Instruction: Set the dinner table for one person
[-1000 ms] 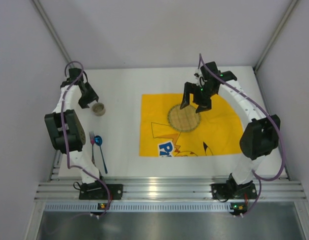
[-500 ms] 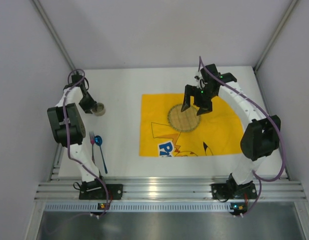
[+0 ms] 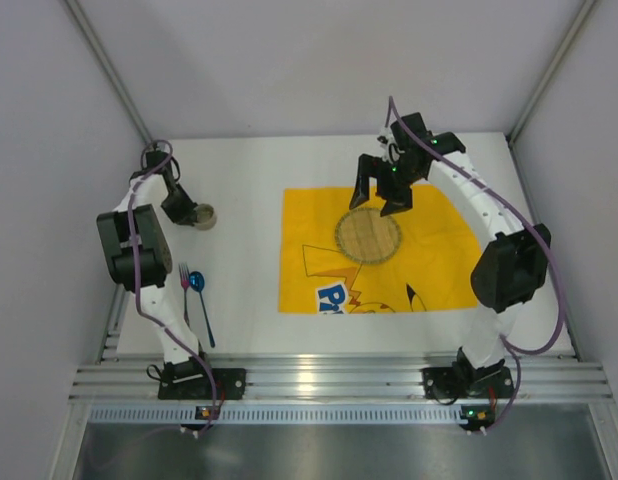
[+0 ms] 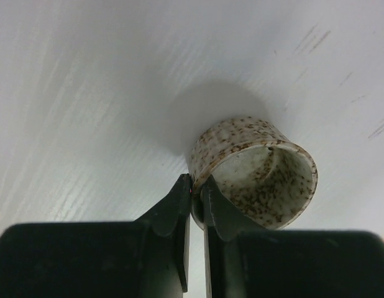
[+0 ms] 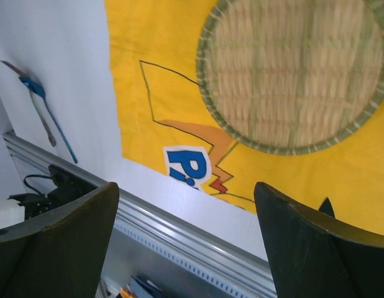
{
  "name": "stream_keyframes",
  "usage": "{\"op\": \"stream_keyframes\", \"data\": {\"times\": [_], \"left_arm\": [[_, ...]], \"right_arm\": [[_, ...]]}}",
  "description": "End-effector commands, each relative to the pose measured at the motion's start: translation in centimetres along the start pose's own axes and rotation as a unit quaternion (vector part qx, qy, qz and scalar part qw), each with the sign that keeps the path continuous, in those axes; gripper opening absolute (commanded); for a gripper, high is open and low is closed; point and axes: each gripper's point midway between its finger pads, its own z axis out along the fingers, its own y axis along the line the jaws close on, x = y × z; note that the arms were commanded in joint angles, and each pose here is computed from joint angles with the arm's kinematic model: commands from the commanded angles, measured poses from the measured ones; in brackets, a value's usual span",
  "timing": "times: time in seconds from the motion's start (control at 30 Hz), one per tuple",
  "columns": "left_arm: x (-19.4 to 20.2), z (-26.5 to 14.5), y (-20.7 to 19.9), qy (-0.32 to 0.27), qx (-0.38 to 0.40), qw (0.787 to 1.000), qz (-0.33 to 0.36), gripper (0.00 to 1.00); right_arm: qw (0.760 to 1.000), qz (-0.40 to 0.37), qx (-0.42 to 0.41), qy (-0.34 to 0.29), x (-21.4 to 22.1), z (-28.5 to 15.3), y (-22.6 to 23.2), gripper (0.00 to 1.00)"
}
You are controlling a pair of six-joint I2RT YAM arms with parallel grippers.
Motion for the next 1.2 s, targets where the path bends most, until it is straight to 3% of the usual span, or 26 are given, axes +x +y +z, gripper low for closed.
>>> {"op": "stream_keyframes", "data": {"times": [0.0, 0.07, 0.2, 0.5, 0.83, 1.17], "left_arm": [[-1.2, -3.3, -4.4, -0.033, 0.057, 0.997, 0.038, 0.0], [-1.4, -5.0, -6.5, -0.045, 0.075, 0.994, 0.066, 0.0], [1.9, -8.1, -11.9, -0.043, 0.105, 0.985, 0.13, 0.0], [11.7, -15.6, -21.5, -0.044, 0.182, 0.954, 0.234, 0.0], [14.4, -21.9, -23.0, -0.075, 0.203, 0.942, 0.258, 0.0], [16.3, -21.8, -21.4, -0.066, 0.178, 0.943, 0.275, 0.0]], "right_arm": [[0.996, -0.051, -0.076, -0.02, -2.1, 0.0, 6.7, 0.9], [0.99, -0.075, -0.117, -0.027, -2.9, -0.5, 10.4, 0.9], [0.984, -0.096, -0.149, 0.008, -1.9, 2.3, 14.5, 0.89], [0.979, -0.126, -0.153, 0.051, 0.8, 5.7, 16.1, 0.82], [0.982, -0.125, -0.128, 0.063, 2.0, 6.8, 13.8, 0.75], [0.981, -0.099, -0.164, 0.02, -0.3, 4.3, 13.9, 0.74]]}}
